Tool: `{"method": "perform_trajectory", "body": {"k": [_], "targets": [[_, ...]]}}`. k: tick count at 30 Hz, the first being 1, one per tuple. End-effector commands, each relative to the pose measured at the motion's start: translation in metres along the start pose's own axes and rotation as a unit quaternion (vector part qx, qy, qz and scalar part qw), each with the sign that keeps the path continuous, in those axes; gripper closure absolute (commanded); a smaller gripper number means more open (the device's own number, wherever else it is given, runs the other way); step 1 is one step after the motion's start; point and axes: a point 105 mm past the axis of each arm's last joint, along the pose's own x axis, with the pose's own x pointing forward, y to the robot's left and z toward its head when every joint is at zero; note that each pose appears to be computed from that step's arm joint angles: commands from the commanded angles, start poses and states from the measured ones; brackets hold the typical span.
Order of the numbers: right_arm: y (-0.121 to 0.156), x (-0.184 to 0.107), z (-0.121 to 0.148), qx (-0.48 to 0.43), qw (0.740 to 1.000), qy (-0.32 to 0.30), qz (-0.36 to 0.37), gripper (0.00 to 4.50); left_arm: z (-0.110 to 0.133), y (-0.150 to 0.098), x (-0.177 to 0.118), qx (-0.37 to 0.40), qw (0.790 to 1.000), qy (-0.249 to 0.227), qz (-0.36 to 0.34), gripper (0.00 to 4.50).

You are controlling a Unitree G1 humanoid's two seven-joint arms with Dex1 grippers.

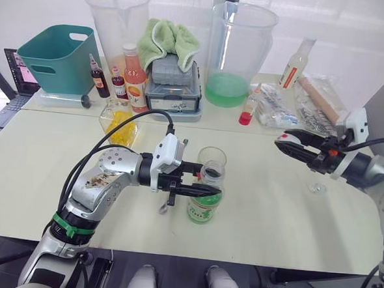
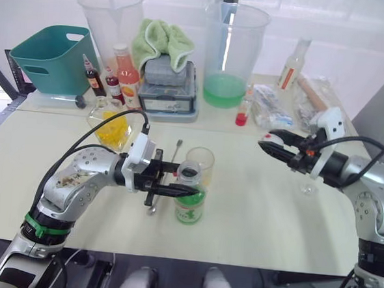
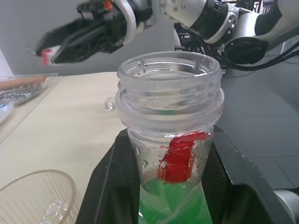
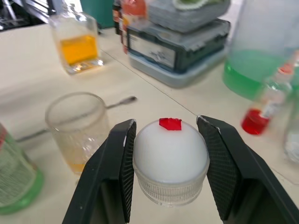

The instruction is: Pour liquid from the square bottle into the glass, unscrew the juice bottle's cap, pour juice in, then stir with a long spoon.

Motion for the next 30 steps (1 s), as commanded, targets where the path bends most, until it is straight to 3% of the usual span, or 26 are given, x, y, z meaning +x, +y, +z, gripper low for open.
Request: {"method": "perform_trajectory", "body": {"k": [1,13,22,29,30], "targets": [[-0.02,-0.011,-0.004,-0.002,0.998,-0.007,-0.068,2.89,-0.011,-0.003,0.003,-0.019,1.0,0.018,-0.007,3.22],[-0.065,-0.011,-0.064,0.035,0.965,0.039,-0.259,2.89,-0.012,-0.005,0.002,-0.02,1.0,0.02,0.001,3.22],[-0.082,-0.001,-0.098,0.059,0.956,0.062,-0.281,2.89,-0.011,-0.004,0.002,-0.019,1.0,0.021,0.002,3.22],[-0.082,0.002,-0.104,0.057,0.959,0.064,-0.27,2.89,-0.011,-0.003,0.001,-0.016,1.0,0.024,0.006,3.22],[-0.081,0.002,-0.102,0.058,0.96,0.061,-0.268,2.39,-0.011,-0.003,0.001,-0.016,1.0,0.024,0.006,3.22]]}}
